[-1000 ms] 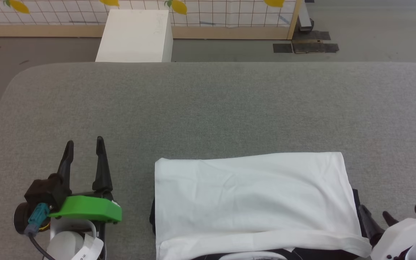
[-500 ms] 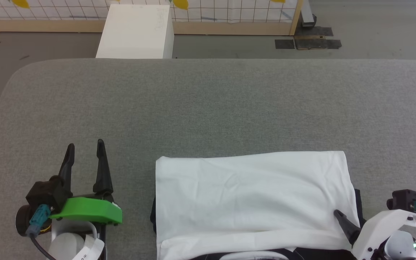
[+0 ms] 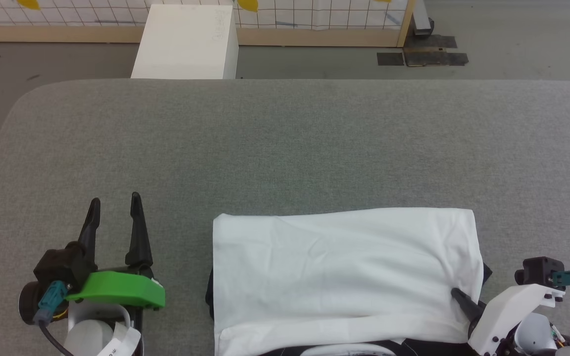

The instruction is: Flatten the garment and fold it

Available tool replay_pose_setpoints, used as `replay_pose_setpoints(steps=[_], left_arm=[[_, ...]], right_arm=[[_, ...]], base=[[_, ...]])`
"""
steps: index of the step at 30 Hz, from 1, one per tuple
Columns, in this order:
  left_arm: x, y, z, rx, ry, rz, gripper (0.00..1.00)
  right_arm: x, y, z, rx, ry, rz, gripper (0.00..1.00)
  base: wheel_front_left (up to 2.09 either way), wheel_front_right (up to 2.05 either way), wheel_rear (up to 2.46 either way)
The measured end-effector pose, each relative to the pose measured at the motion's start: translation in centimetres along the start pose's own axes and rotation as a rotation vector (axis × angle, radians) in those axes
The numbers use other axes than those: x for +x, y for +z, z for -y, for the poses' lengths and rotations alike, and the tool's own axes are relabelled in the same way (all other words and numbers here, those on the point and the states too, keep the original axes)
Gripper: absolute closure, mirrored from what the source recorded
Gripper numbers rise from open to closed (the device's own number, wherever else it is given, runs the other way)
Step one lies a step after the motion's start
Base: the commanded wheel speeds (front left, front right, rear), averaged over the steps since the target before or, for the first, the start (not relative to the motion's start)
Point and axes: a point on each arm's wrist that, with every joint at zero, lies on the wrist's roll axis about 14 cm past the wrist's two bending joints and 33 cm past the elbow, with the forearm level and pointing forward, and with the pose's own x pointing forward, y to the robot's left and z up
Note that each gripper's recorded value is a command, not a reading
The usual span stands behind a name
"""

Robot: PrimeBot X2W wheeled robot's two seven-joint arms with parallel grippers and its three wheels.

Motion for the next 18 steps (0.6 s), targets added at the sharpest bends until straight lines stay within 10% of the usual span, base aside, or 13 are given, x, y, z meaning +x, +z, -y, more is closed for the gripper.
replay_pose_setpoints(steps=[18], left_arm=[[0.2,-0.3,0.3,0.003,-0.015,-0.007,0.0]], right_arm=[[-5.1,4.1,10.9,0.074,-0.346,0.223,1.0]], base=[[0.0,0.0,0.0]])
